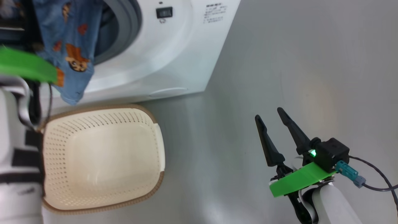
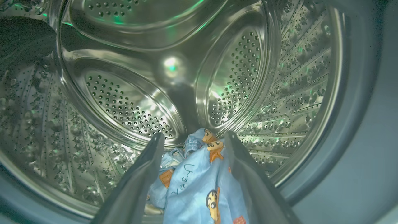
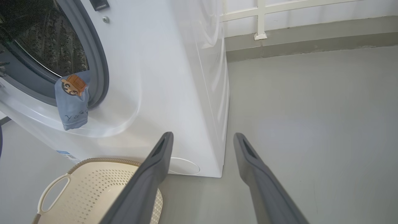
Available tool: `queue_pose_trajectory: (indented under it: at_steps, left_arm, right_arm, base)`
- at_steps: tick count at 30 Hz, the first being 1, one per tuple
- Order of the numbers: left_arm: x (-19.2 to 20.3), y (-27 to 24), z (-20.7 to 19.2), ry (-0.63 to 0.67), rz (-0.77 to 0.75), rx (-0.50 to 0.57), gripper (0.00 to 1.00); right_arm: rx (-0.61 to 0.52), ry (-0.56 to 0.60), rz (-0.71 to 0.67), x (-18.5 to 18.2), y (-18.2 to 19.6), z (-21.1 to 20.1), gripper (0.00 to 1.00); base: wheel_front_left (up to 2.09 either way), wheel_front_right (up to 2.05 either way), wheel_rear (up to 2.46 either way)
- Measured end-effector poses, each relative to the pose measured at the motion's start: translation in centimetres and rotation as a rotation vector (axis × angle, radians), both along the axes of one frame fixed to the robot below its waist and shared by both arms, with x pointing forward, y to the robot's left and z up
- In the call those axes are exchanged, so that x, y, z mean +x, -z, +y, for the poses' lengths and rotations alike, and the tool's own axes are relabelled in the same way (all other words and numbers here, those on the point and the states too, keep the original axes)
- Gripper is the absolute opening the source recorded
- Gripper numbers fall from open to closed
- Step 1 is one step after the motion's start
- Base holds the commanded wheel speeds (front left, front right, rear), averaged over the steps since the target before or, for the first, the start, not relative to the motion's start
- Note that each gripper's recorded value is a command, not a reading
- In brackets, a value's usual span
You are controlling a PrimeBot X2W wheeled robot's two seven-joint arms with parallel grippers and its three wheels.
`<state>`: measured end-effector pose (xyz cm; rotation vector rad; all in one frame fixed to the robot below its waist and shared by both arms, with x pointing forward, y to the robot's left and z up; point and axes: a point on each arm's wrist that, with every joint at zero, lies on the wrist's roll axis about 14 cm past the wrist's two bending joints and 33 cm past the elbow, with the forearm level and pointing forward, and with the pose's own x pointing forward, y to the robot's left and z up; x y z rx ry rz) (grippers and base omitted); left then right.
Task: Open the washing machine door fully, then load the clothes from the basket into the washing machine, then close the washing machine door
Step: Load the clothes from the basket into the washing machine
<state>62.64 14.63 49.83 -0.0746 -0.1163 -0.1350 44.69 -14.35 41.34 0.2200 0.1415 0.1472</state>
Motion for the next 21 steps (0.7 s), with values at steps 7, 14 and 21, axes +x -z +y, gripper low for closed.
queue_pose_trajectory:
  at_steps: [7,14,21]
  left_arm:
    - [-4.5,-1.1,0.8,-0.009,-0.024,0.003,1.0]
    - [-10.1,-1.3,2.1,-0.052,-0.03,-0.012,1.0]
    - [-14.5,-1.1,3.5,-0.124,-0.02,-0.039,1.0]
  right_arm:
    - [0.009,-0.016,-0.049,-0.7,-2.2,0.7,1.0]
    - [0.013,-0.032,-0.097,-1.3,-4.3,1.2,1.0]
    - [0.013,-0.042,-0.107,-2.5,-4.9,1.5,1.0]
  base:
    - [0.0,0.0,0.0]
    - [0.0,0.0,0.0]
    - [0.0,0.0,0.0]
